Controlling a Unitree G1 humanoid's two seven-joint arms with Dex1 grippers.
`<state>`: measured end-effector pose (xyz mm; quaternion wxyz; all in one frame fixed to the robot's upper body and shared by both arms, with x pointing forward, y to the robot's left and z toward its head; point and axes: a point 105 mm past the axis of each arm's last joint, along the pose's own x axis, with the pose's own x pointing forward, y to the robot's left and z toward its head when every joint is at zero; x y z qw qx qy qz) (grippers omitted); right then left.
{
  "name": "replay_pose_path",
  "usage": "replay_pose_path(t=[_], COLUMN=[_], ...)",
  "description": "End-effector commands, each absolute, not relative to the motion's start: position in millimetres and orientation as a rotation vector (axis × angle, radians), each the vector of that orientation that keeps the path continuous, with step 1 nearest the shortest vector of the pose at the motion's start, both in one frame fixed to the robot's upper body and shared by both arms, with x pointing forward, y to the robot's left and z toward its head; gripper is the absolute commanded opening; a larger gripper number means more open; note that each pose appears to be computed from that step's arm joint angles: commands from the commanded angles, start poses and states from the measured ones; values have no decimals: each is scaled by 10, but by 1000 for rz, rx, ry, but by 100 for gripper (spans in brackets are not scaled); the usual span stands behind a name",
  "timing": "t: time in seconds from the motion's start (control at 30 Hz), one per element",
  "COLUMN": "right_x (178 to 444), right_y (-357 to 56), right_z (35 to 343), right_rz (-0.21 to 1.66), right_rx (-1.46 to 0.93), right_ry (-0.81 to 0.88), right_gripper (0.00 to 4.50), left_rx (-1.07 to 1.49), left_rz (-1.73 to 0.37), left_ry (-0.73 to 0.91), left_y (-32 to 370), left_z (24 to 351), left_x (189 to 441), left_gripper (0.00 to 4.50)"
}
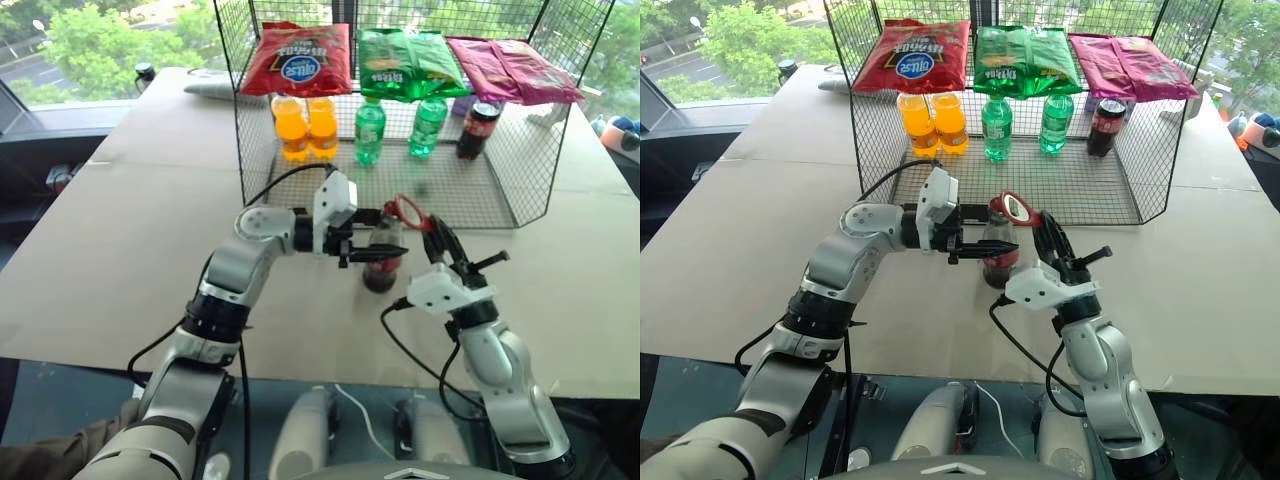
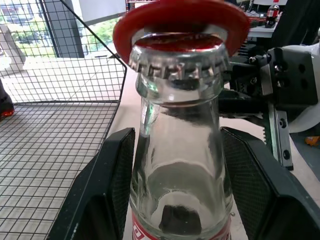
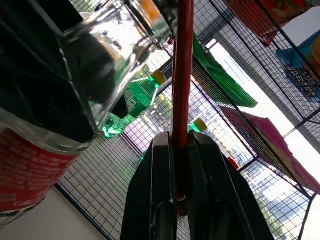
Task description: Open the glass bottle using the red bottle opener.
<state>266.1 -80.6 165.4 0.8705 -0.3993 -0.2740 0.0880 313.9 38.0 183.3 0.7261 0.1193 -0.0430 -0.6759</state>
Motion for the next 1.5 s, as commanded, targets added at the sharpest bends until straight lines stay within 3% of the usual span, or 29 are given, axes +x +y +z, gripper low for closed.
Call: replay_pose_path(t=[0.03,0.67,1.03,1.5], right_x=[2608,2718,2756,2821], right_y=[-720,-558,-669,-954], right_z=[1632,1404,1292,1554], right_rz=[219,308,330,372], right_rx=[-843,-750,-1010,-1260], right_ry=[-615,-625,-599,-565], right_gripper=[0,0,0,0], left_rx=[275,278,278,270], left_rz=[-1476,-1477,-1479,-1480], left_ry=[-96,-100,-103,-130], left_y=[389,370,341,259], left_z=[1862,1877,1871,1852], left_x=[3150,3168,3179,3205], left_gripper=[272,272,272,272])
